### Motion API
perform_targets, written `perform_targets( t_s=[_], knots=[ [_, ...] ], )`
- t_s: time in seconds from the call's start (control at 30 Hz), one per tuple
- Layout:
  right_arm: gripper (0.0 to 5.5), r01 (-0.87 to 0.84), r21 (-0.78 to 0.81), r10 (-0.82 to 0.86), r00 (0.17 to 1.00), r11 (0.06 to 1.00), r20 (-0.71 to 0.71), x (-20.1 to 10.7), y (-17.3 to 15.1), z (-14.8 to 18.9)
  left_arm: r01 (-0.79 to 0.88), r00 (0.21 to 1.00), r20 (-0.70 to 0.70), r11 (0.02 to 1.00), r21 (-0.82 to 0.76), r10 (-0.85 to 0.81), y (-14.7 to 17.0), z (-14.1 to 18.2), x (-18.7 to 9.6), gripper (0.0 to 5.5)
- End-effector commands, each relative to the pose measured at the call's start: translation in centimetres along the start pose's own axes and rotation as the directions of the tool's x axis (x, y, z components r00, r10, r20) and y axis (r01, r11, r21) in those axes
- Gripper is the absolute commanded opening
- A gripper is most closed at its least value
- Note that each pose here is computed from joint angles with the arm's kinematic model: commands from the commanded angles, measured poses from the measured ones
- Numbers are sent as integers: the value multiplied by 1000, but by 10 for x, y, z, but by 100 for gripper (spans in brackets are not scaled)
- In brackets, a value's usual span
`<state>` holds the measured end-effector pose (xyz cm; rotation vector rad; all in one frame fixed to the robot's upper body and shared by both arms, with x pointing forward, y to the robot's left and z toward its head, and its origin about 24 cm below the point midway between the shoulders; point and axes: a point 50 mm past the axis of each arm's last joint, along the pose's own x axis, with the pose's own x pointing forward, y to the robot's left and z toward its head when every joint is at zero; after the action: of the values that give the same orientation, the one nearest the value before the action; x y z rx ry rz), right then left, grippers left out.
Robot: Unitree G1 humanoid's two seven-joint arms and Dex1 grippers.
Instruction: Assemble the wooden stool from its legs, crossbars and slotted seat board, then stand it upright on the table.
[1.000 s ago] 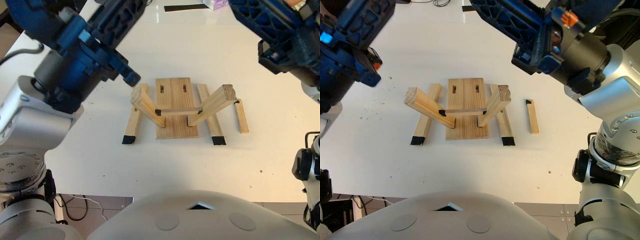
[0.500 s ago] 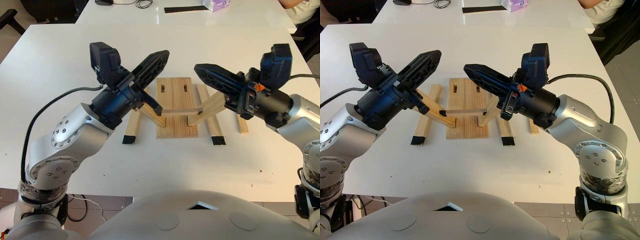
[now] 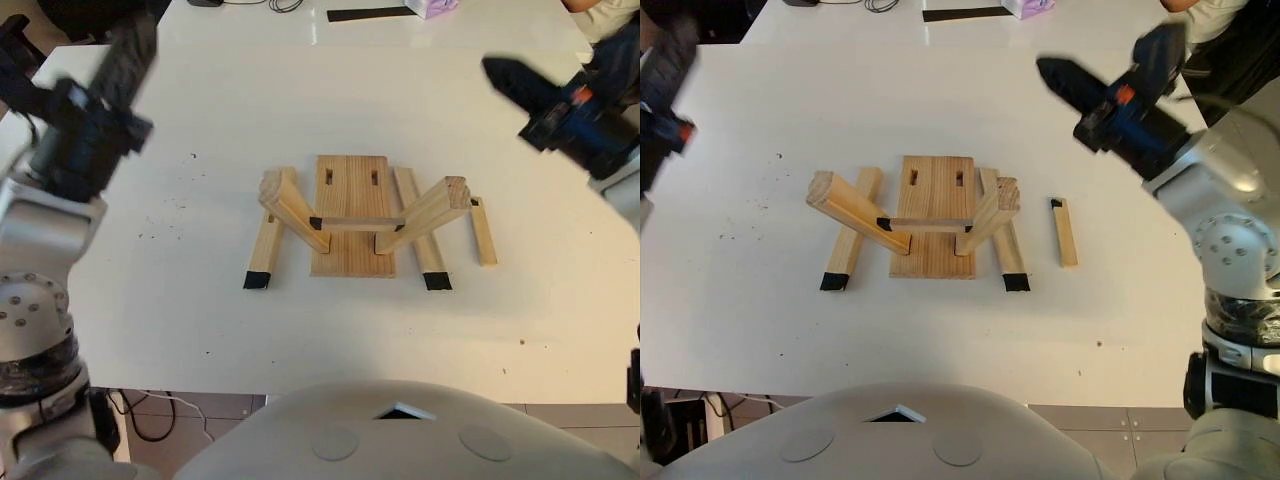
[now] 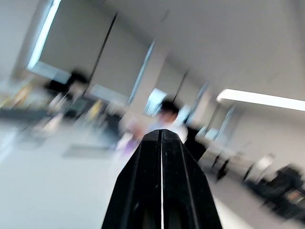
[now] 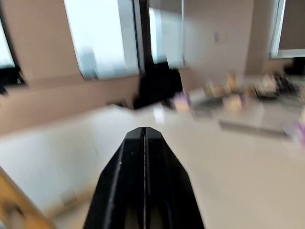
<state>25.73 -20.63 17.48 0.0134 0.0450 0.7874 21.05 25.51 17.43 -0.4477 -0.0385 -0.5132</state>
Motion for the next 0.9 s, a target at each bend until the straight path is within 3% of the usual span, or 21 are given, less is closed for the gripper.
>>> perform_targets(
  t_s=[0.03,0.1,0.23,0.33,0.47,0.9],
  knots=[
    [0,-116,-55,106,982,992,-159,6,20,-51,181,774,-616,984,-4,-145,-5,-87,-63,1],
    [0,-191,-23,184,967,981,-175,18,29,-65,302,695,-692,953,34,-196,-13,-103,-63,1],
    [0,-331,-5,317,906,943,-281,31,35,-95,405,694,-659,914,24,-291,-23,-111,-39,1],
    [0,-436,21,421,853,900,-309,37,34,-100,477,652,-658,878,-29,-376,-37,-123,-34,1],
    [0,-532,46,517,793,845,-323,42,34,-101,519,659,-617,854,-42,-431,-51,-132,-17,1],
    [0,-625,170,642,694,762,-325,42,76,-133,426,734,-632,893,142,-250,-20,-143,-1,1]
  ],
)
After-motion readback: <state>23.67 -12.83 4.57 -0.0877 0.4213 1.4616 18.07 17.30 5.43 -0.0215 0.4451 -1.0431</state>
